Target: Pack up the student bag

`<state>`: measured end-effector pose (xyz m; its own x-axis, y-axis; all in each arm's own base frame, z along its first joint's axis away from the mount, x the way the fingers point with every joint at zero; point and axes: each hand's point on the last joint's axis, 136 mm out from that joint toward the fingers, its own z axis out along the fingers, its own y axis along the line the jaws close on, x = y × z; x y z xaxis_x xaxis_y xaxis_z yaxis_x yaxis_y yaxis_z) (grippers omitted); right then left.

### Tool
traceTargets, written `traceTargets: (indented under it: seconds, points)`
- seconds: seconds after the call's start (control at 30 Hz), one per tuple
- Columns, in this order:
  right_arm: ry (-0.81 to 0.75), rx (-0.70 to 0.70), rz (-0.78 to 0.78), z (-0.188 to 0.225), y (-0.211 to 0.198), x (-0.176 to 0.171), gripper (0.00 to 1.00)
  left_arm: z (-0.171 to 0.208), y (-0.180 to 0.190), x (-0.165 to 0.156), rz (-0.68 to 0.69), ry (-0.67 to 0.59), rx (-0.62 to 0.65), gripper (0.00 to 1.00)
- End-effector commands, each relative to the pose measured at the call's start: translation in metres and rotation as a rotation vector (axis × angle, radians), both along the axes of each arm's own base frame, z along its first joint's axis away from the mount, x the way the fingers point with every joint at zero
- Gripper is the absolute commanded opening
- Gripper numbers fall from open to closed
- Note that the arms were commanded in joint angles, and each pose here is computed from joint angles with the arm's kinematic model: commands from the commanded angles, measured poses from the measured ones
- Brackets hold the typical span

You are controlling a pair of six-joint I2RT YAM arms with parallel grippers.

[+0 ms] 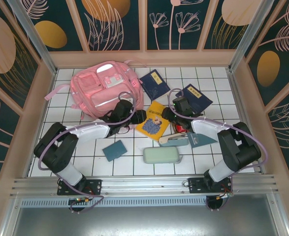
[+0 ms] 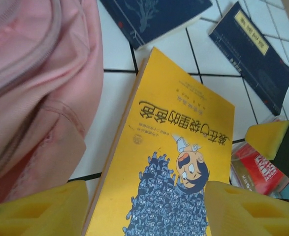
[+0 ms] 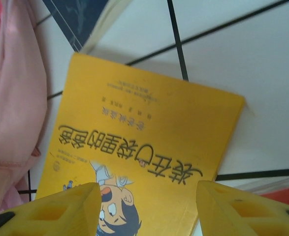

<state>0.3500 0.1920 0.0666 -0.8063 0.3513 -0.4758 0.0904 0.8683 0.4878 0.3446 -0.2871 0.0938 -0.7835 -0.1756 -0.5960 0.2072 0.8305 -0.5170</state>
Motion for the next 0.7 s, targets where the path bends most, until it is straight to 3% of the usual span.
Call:
traceTargets:
  seconds: [0.0, 0.1, 0.23, 0.67]
  points:
    - [0.061, 0.055, -0.006, -0.011, 0.006, -0.007, 0.54, -0.004, -0.017, 0.004, -0.059, -0.014, -0.002, 0.55]
    - [0.099, 0.089, -0.011, -0.016, 0.009, -0.014, 0.54, -0.029, -0.022, 0.001, -0.088, 0.030, 0.034, 0.45]
    - [0.127, 0.113, -0.019, -0.018, 0.010, -0.023, 0.54, -0.046, -0.020, -0.001, -0.093, 0.054, 0.071, 0.41]
    - [0.226, 0.100, -0.027, -0.043, 0.014, -0.029, 0.55, -0.084, -0.006, -0.008, -0.068, 0.111, 0.143, 0.40]
